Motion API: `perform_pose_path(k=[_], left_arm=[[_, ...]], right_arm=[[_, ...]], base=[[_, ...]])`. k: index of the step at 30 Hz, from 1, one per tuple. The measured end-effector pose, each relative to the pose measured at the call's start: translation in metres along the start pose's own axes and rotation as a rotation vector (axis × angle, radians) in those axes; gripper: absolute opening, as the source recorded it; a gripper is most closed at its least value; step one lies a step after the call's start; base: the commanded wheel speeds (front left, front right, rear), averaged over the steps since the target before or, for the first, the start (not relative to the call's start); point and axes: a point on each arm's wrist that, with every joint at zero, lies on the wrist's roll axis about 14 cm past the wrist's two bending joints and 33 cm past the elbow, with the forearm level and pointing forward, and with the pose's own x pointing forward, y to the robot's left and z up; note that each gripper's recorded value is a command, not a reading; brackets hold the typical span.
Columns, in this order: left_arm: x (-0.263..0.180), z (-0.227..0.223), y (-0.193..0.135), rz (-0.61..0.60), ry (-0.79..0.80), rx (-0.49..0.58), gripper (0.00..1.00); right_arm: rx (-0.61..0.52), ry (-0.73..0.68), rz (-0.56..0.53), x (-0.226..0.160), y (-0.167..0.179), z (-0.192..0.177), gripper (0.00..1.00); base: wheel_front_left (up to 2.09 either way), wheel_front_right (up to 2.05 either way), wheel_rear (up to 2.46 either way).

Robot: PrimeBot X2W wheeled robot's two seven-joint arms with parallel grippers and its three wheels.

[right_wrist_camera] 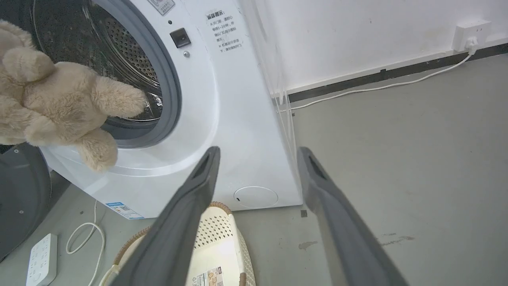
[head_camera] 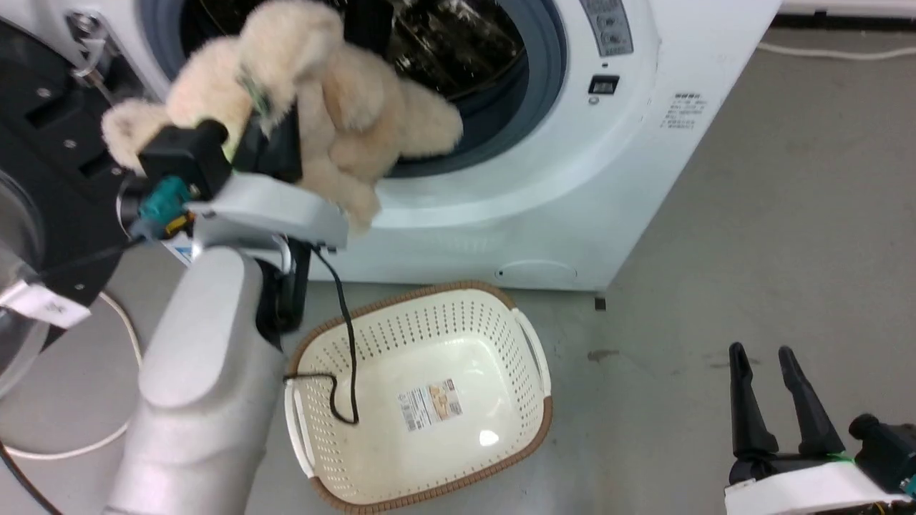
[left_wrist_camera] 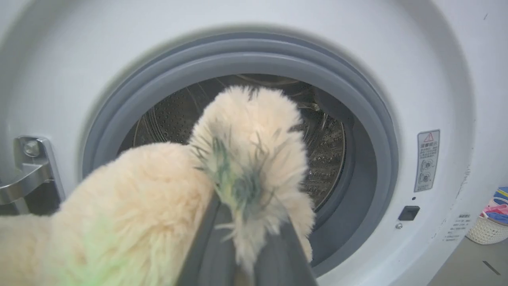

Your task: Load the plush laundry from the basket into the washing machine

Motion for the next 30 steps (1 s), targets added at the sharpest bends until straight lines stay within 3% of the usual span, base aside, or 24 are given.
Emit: perform_pose_path(k=[30], left_arm=[[0.123, -0.085, 0.007, -0.034, -0.006, -0.036, 0.0]], right_arm=[[-0.045, 0.116, -0.137, 0.021, -0.049, -0.043, 1.0]], base=[[0.0, 0.0, 0.0]])
